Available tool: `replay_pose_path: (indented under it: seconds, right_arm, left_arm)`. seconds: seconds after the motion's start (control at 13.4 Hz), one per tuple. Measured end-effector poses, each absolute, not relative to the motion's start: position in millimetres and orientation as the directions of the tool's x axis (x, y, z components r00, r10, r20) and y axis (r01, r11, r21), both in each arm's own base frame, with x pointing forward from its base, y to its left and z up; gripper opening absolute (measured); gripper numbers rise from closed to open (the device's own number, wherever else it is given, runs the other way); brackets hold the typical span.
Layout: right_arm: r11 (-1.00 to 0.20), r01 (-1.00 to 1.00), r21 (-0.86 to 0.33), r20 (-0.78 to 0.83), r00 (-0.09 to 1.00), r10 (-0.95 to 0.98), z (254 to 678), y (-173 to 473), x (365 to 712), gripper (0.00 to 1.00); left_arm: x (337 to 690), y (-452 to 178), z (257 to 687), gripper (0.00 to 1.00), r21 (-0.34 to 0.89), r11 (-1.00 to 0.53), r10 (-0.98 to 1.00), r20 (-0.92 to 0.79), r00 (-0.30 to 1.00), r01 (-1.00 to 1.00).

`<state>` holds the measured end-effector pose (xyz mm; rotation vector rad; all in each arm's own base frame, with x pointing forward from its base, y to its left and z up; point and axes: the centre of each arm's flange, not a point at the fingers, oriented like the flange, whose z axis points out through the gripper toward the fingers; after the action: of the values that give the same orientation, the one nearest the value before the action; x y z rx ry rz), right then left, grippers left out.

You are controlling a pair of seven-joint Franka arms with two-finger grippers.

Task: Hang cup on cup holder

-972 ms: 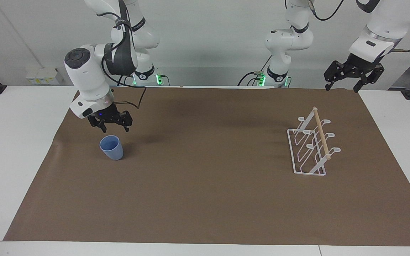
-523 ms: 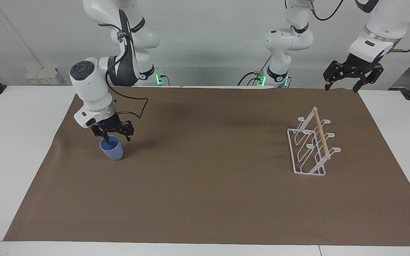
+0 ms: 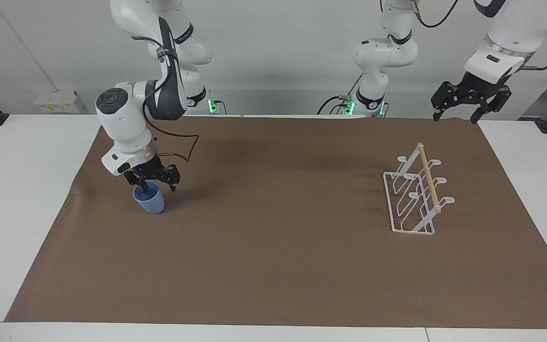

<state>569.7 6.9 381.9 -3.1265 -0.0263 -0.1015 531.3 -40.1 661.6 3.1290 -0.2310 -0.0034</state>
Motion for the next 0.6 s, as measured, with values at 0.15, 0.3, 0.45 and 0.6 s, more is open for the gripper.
replay_pose_path:
  seconds: [0.15,0.3,0.45,0.6]
  right_arm:
    - [-1.0,0.017,-0.014,0.07,0.997,0.016,370.9,6.8,567.5,0.89]
    - [-1.0,0.016,-0.014,0.068,0.998,0.015,367.3,6.2,566.4,0.88]
    - [-1.0,0.016,-0.014,0.063,0.998,0.015,364.8,6.1,565.3,0.86]
    - [-1.0,0.016,-0.014,0.058,0.998,0.015,362.3,6.0,564.5,0.83]
  left_arm:
    - [531.3,-40.1,661.7,1.0,0.004,-0.989,-0.147,-0.002,0.989,-0.147]
    - [531.3,-40.1,661.7,1.0,0.004,-0.989,-0.147,-0.002,0.989,-0.147]
    - [531.2,-39.7,661.8,1.0,0.004,-0.989,-0.146,-0.002,0.989,-0.146]
    - [531.2,-39.6,661.6,1.0,0.004,-0.989,-0.146,-0.002,0.989,-0.146]
